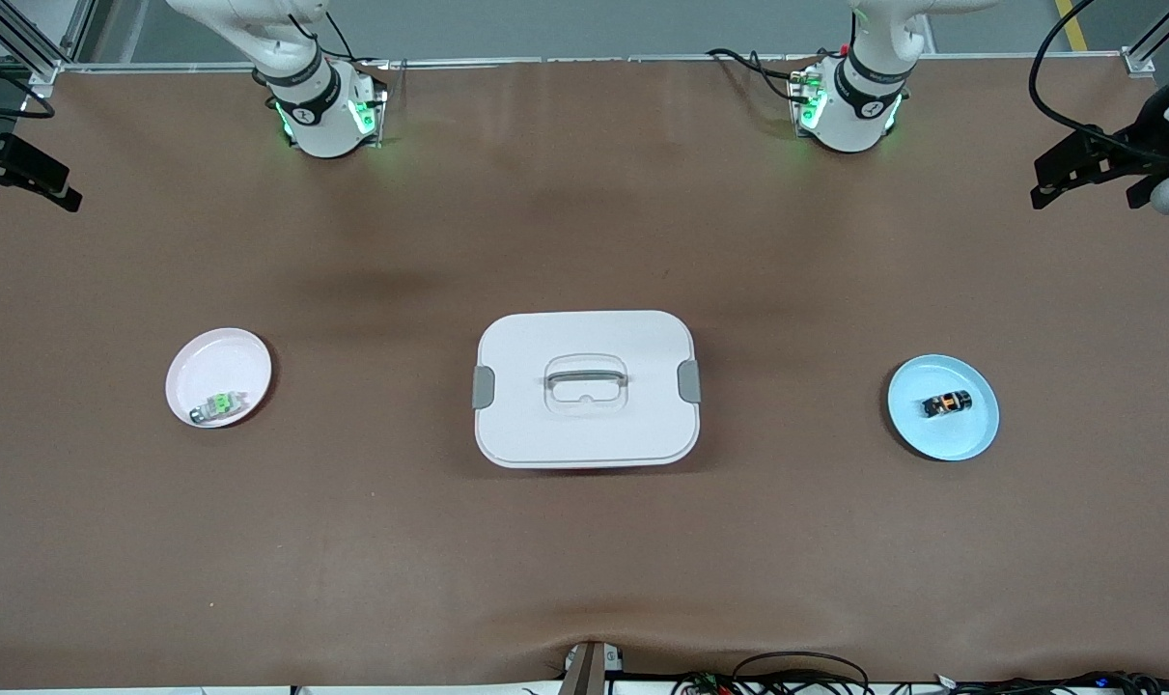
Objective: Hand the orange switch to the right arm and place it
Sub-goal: 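Move the left gripper down toward the orange switch on the blue plate, then lower the left gripper and close it on the orange switch, then lift the orange switch off the blue plate with the left gripper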
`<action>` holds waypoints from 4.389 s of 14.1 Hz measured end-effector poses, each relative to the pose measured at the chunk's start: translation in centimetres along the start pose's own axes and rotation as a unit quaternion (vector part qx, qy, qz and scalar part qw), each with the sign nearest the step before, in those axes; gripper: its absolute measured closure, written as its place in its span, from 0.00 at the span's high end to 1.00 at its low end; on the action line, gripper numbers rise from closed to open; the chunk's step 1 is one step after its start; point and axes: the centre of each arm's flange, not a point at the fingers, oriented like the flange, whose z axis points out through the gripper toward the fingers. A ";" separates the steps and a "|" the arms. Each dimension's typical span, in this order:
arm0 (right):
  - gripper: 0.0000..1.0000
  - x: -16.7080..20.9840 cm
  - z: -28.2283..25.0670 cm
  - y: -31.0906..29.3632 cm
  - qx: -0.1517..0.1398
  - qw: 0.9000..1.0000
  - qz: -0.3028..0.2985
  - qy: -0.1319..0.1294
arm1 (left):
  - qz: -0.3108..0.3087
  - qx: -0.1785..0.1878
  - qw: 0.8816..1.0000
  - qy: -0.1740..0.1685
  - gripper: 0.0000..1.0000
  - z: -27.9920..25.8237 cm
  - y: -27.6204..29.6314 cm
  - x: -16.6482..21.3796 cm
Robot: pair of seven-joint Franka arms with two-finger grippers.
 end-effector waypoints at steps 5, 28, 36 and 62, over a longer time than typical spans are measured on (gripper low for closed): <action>1.00 0.0 0.0 0.0 0.000 1.000 0.000 0.000 | -0.002 0.000 1.000 -0.001 1.00 0.1 -0.2 0.0; 1.00 0.0 0.0 0.0 0.000 1.000 0.000 0.000 | -0.057 0.007 0.998 0.032 1.00 32.4 -7.5 9.7; 1.00 0.0 0.0 0.0 0.000 1.000 0.000 0.000 | -0.072 -0.002 0.997 0.041 1.00 41.1 -9.5 11.2; 1.00 0.0 0.0 0.0 0.000 1.000 0.000 0.000 | -0.089 -0.010 0.996 0.010 0.86 48.6 -11.2 10.5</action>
